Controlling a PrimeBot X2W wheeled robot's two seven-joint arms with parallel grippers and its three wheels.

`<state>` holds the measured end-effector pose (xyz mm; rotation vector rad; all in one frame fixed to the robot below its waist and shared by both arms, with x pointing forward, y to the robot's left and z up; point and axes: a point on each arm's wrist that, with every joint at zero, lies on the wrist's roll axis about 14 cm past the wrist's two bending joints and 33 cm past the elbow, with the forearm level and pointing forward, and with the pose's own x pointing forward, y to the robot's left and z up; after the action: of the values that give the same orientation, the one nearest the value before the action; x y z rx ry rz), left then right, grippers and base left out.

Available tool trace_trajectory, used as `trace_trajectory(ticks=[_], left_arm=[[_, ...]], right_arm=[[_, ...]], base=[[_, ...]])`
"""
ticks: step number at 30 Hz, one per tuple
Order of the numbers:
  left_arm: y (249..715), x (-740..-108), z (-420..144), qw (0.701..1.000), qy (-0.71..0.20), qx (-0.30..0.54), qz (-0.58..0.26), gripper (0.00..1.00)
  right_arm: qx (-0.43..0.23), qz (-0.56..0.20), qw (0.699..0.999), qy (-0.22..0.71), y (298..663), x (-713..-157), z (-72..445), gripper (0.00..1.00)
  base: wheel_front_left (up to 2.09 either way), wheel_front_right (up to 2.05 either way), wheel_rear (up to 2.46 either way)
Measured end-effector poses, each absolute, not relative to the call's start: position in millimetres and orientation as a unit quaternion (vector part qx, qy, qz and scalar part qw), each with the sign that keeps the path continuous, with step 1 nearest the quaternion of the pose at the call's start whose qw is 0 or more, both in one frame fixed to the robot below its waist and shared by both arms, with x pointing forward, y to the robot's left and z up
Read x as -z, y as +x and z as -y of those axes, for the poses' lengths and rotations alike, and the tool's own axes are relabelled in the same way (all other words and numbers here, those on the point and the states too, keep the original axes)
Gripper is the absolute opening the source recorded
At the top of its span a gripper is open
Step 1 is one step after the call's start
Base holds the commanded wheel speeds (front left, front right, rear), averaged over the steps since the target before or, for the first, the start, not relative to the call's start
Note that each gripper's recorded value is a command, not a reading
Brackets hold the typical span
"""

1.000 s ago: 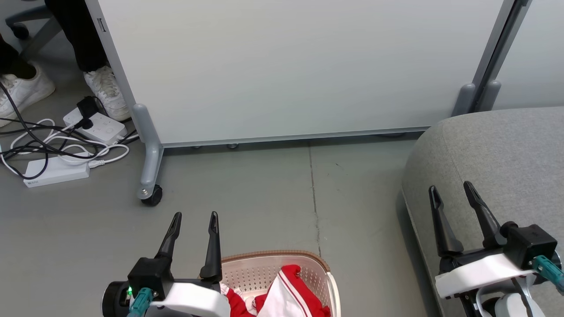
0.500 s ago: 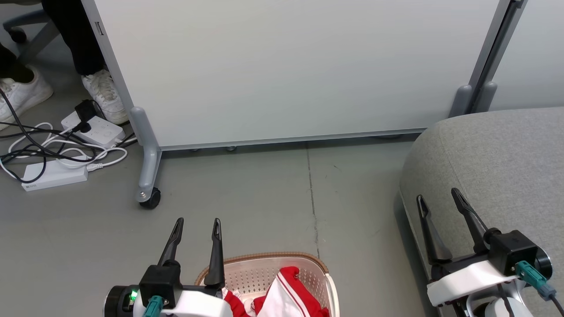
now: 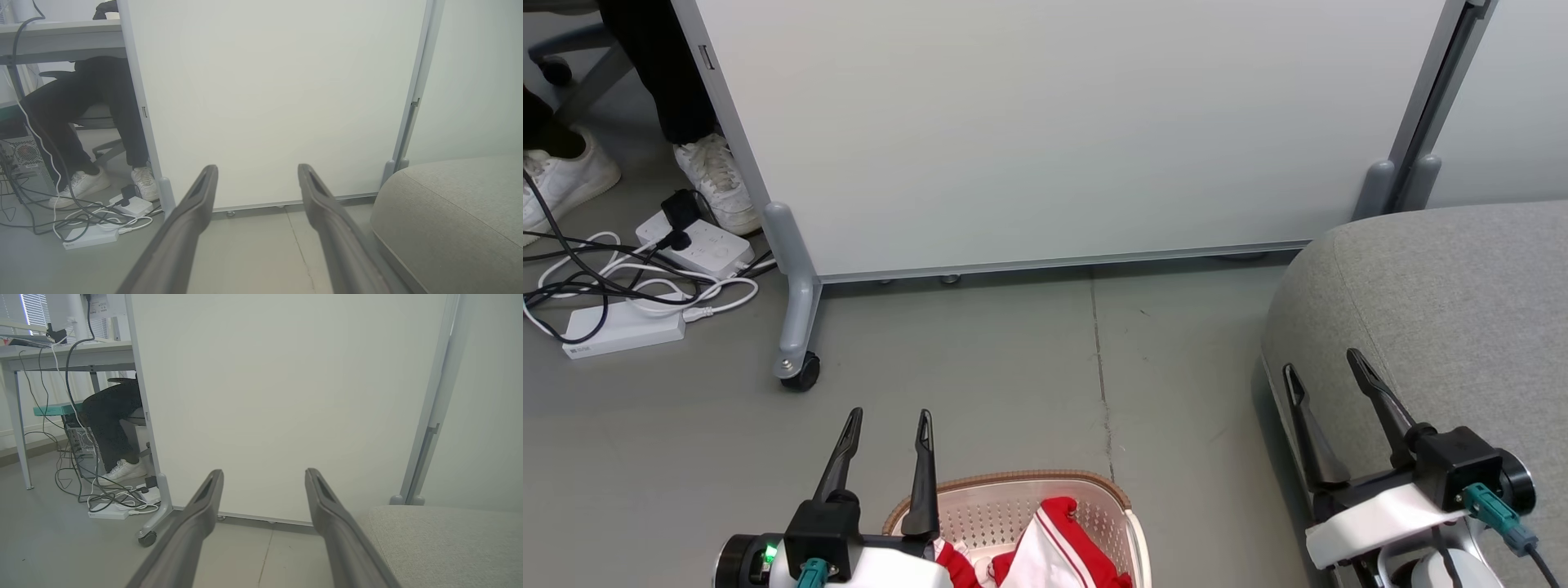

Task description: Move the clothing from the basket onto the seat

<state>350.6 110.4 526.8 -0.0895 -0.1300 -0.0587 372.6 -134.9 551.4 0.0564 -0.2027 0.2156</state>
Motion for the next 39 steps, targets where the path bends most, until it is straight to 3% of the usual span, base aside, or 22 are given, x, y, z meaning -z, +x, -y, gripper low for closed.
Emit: trace_trajectory(ticks=[28,39], left_arm=[[351,-525,-108,0.996,-0.053,0.038,0.061,1.0],[349,-463,-88,0.996,-0.039,0.077,-0.036,1.0]], right_arm=[[-0.106,0.101,0.988,0.039,373,-552,136,1.0],[-0.076,0.074,0.994,0.039,381,-532,155,1.0]], base=[[0.0,0.0,0.0],[0.0,0.0,0.0]])
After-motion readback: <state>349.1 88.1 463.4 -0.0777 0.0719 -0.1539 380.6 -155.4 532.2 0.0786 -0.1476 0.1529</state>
